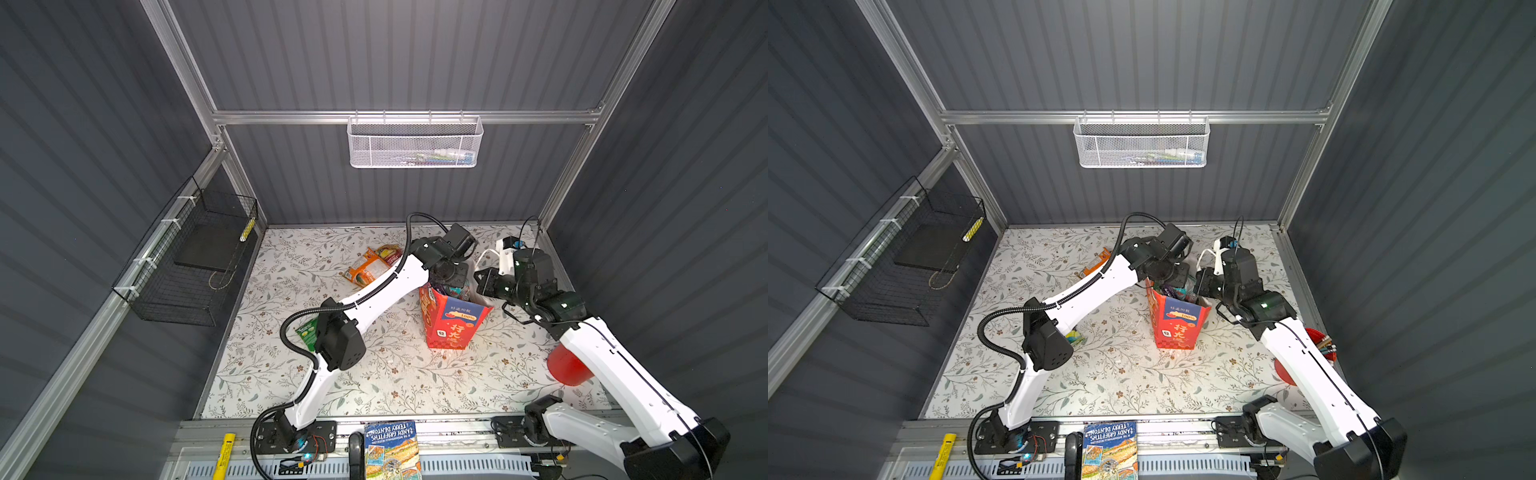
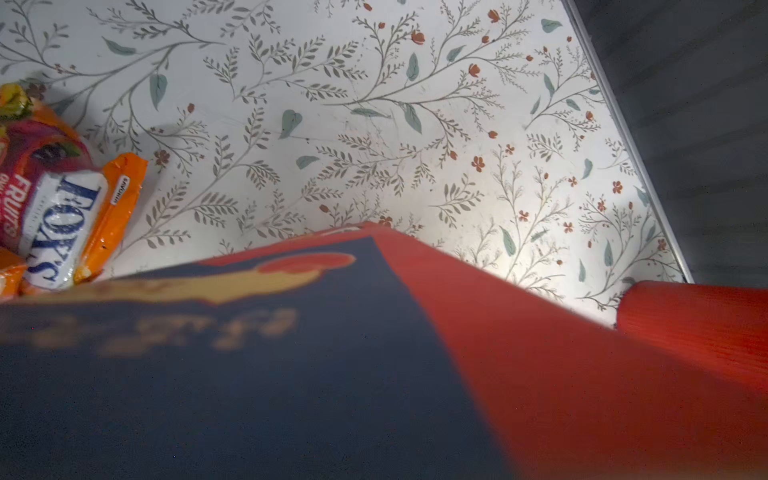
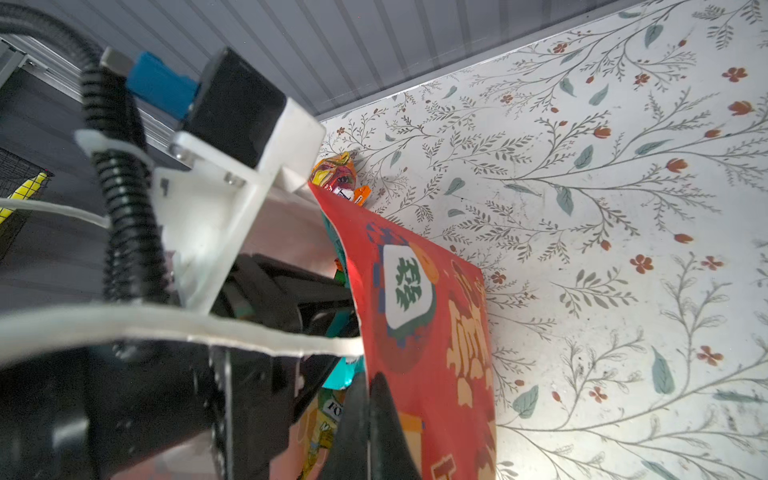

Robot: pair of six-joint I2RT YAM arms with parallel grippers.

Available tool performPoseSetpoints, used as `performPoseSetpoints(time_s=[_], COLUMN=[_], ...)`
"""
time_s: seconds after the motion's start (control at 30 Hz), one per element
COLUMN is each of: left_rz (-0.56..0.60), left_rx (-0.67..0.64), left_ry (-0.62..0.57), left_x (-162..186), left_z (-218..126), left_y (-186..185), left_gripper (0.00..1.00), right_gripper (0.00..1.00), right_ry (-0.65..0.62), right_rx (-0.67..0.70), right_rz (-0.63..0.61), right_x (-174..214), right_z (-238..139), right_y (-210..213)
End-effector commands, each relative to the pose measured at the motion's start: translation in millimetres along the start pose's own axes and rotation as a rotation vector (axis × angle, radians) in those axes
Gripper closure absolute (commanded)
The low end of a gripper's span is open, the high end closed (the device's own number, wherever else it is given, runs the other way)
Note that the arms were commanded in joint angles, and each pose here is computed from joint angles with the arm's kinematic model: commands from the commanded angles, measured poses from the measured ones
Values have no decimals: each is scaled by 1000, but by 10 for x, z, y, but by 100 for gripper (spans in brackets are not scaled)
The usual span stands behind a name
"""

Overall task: Place the snacks into the paper bag
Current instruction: 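Lower the teal packet into the bag and open the left gripper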

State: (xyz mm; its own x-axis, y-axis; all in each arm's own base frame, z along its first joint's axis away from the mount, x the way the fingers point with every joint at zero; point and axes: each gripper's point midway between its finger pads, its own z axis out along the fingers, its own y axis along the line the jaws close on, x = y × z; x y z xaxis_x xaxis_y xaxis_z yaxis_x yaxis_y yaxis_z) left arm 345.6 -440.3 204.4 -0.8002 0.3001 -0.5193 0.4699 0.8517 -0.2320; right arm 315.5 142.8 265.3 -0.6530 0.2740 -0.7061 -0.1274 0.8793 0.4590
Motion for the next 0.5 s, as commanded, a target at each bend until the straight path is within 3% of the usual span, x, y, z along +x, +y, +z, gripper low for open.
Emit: performPoseSetpoints(time_s=[0.0, 0.17, 0.23, 0.47], left_rz=[-26, -27, -24, -26], left_rx=[41, 126, 148, 235], left_ry=[-23, -101, -119, -173], left_x=[-57, -174, -195, -253], left_z=[-86, -462, -590, -1028], left_y=[-44, -173, -200, -308], left_gripper=[59, 21, 2, 0], right_gripper=[100, 100, 100, 100], right_ry=[-13, -19, -23, -16], right_rx=[-27, -25, -20, -19], right_rz=[1, 0, -3, -1], right_x=[-27, -34, -39, -26], right_z=[-6, -24, -31, -3], right_y=[57, 51, 42, 37])
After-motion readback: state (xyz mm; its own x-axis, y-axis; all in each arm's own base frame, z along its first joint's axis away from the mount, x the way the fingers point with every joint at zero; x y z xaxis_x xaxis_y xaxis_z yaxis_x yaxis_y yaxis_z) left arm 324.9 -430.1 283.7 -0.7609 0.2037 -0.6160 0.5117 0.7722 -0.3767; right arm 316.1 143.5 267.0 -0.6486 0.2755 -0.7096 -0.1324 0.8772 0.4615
